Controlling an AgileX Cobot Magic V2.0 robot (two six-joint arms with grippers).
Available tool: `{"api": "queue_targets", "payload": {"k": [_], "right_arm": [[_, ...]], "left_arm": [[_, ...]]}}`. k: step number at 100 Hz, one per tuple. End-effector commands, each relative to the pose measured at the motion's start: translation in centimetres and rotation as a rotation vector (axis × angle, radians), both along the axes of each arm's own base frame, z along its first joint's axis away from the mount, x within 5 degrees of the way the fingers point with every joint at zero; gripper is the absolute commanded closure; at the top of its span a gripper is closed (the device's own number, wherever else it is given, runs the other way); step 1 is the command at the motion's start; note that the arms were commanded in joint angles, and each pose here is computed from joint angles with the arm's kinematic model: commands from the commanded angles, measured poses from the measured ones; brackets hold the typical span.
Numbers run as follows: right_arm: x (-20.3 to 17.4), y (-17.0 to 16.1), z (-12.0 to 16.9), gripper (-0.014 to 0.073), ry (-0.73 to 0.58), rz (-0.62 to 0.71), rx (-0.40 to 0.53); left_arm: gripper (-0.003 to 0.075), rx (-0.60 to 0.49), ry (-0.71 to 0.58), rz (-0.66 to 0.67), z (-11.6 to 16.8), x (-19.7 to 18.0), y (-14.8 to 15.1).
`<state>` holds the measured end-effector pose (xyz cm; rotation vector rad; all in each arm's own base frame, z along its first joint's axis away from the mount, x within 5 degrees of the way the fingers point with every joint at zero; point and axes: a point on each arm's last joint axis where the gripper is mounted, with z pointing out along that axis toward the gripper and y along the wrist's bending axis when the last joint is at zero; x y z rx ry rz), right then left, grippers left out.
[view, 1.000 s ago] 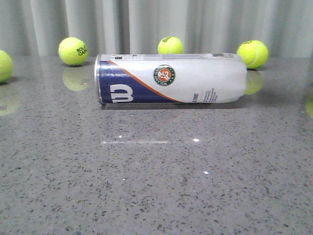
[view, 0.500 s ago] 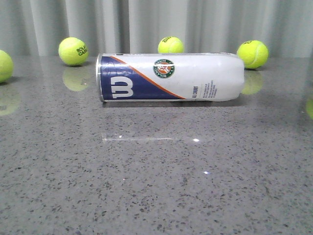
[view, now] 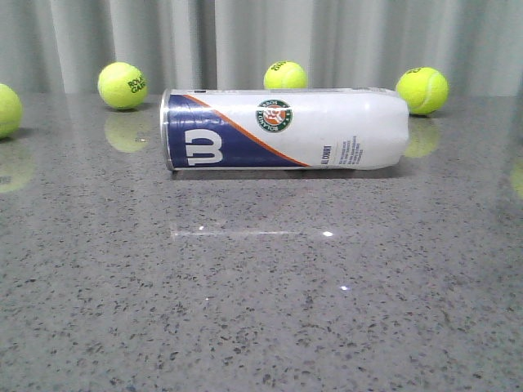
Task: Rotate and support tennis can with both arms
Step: 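Open the right gripper and raise it away from the can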
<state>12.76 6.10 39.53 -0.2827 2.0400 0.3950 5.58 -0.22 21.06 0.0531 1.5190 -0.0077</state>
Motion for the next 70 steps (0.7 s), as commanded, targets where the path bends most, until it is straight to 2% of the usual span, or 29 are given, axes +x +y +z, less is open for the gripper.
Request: {"api": "queue_targets", "payload": {"k": [1,37,61,70], "right_arm": [[-1.2,-0.8,0.6,0.0659,-0.147,-0.012,0.055],[-6.0,-3.1,-3.6,0.0659,-0.334,-0.021,0.103],[-7.8,-4.0,-5.1,0.0659,-0.362,-0.022,0.116],[-7.9,-4.0,-5.1,0.0659,-0.361,-0.022,0.116]], "left_arm": [[0.0741,-0.016,-0.075,0.001,-0.6,-0.1,0.0],[0.0741,-0.017,-0.105,0.0,0.4,-0.3,0.0],[0.0741,-0.02,-0.186,0.0,4.0,-1.2,0.1],[0.0741,-0.019,-0.161,0.0,5.3,-1.3,0.1]]}}
